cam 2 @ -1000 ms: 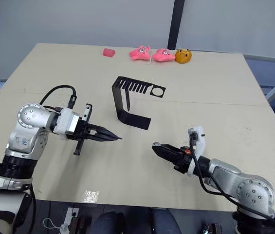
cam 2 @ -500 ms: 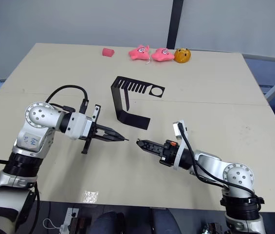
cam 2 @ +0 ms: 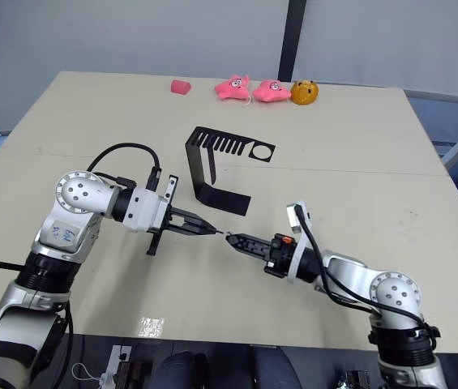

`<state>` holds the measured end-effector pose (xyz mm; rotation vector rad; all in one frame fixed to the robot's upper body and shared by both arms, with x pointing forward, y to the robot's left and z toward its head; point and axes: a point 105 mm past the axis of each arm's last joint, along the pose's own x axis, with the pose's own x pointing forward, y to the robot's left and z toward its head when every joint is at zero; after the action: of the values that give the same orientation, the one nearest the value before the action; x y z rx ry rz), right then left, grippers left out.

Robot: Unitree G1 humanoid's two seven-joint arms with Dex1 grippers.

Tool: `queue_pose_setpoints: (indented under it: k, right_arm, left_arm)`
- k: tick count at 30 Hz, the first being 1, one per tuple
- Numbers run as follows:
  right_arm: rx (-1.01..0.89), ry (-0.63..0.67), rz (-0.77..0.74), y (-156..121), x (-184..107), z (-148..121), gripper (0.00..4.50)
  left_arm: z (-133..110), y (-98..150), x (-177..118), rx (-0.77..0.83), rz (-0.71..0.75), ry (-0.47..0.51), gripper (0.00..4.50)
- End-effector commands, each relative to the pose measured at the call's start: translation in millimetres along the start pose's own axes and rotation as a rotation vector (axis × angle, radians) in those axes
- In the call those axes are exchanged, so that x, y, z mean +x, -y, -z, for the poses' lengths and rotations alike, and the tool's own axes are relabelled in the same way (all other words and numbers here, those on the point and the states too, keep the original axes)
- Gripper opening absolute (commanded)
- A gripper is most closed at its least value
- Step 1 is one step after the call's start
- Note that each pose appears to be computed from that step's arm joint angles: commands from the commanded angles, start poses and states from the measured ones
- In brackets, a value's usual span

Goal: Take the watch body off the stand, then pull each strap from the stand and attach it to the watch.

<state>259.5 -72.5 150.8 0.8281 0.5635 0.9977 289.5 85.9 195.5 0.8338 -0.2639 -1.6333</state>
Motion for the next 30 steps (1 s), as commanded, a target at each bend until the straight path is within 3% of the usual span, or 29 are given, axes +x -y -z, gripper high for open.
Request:
queue_pose_setpoints:
  k: [1,30]
  right_arm:
    - [-0.014,0.002,-0.029,-10.0,-0.4,0.4,1.6]
    - [-0.004,0.003,-0.021,-9.0,0.8,3.7,1.6]
  left_arm:
    - [-6.4,-3.9,0.9,0.039,-0.001,0.0,0.0]
    - [0.4,0.8,4.6,0.022,0.01,-0.018,0.0]
